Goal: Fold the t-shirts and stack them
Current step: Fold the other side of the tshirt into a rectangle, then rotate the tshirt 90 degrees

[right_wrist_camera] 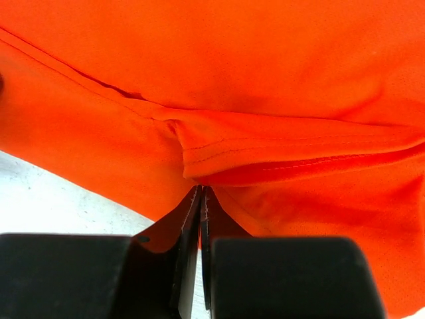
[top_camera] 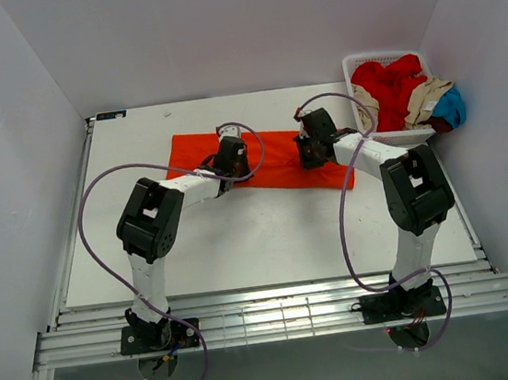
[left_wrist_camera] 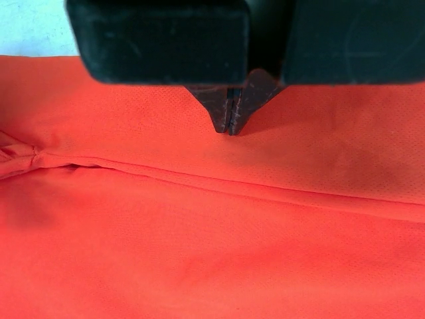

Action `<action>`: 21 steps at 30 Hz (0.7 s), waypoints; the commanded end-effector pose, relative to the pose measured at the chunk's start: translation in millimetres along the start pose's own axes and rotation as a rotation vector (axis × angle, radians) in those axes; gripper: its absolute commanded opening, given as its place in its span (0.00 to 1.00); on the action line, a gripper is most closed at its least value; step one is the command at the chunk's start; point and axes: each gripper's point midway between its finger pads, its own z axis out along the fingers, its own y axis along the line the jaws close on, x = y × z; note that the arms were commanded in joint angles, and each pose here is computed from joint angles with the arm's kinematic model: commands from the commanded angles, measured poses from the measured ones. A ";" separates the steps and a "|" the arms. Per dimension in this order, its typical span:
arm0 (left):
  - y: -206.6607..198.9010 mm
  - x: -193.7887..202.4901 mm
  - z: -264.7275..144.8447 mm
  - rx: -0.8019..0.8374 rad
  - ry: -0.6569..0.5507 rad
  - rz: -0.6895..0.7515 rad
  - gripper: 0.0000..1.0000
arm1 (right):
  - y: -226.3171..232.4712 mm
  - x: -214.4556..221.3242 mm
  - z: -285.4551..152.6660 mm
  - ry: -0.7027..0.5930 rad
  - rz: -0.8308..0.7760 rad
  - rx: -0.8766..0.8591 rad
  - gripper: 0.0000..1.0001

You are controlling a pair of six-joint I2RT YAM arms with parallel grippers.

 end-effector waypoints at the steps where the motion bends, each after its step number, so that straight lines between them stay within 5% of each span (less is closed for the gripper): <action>1: -1.4 1.9 -0.5 0.017 -0.009 -0.011 0.00 | 11.6 -23.2 -1.8 -0.056 0.001 -0.031 0.08; 12: 4.7 43.5 -10.7 0.010 0.053 -0.017 0.00 | 3.1 -38.0 24.9 -0.070 0.005 0.025 0.08; 21: 8.7 61.1 -14.7 -0.002 0.078 -0.009 0.00 | -3.8 -104.4 19.1 -0.275 -0.011 0.094 0.08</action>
